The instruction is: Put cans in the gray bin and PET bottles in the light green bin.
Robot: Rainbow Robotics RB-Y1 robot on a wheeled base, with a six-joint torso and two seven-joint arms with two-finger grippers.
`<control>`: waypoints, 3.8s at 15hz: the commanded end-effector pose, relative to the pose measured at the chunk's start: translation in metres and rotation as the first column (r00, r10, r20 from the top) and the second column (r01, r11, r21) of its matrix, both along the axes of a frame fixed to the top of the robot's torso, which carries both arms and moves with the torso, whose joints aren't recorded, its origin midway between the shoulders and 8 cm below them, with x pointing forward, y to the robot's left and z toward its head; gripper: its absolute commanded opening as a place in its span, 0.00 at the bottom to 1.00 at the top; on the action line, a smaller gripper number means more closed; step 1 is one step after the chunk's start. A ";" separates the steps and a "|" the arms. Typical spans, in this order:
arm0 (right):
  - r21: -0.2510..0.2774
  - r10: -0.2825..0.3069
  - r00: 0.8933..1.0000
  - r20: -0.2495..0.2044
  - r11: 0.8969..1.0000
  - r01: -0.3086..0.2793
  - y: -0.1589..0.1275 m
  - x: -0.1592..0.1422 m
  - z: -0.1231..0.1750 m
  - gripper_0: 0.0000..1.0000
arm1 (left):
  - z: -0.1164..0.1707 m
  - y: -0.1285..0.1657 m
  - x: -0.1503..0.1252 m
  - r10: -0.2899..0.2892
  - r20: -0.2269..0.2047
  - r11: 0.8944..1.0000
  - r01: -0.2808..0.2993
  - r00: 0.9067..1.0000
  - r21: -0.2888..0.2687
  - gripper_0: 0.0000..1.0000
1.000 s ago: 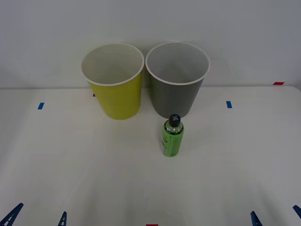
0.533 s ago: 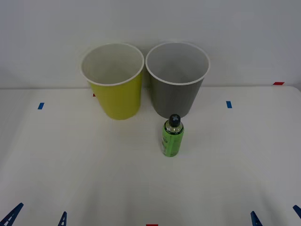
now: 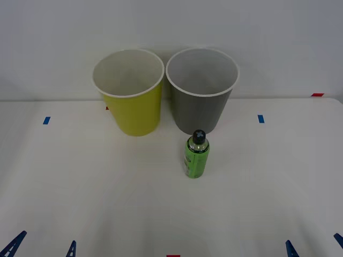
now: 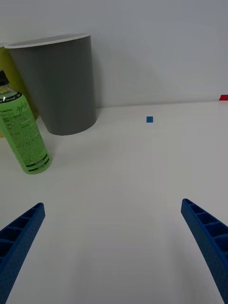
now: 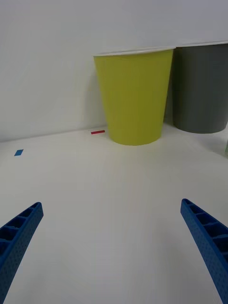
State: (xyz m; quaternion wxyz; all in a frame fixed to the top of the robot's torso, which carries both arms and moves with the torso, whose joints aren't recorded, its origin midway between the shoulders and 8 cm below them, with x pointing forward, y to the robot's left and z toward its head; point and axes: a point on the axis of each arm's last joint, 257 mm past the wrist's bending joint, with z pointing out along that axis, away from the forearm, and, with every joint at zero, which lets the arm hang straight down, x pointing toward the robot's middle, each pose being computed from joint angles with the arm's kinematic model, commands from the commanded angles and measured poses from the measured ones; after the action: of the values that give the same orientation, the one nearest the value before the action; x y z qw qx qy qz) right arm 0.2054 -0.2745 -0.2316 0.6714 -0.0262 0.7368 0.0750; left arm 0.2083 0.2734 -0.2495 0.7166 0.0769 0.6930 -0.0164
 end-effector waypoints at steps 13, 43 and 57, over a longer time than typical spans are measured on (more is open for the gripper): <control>-0.023 0.069 0.989 0.130 0.997 -0.067 0.017 0.024 0.011 1.00 | 0.000 0.000 0.000 0.000 0.000 1.000 0.000 1.000 0.000 1.00; -0.105 0.273 0.928 0.252 0.962 -0.254 0.153 0.173 0.002 1.00 | 0.000 0.000 0.000 0.000 0.000 1.000 0.000 1.000 0.000 1.00; -0.098 0.295 0.937 0.186 0.955 -0.281 0.195 0.221 0.010 1.00 | 0.000 0.000 0.000 0.000 0.000 1.000 0.000 1.000 0.000 1.00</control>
State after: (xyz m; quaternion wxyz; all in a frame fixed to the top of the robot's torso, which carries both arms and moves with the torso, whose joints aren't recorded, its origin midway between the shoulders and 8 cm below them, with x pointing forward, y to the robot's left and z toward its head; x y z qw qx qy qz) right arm 0.4233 -0.0828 -0.2234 0.7222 -0.1653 0.6564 0.1420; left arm 0.2083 0.2733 -0.2495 0.7166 0.0769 0.6930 -0.0164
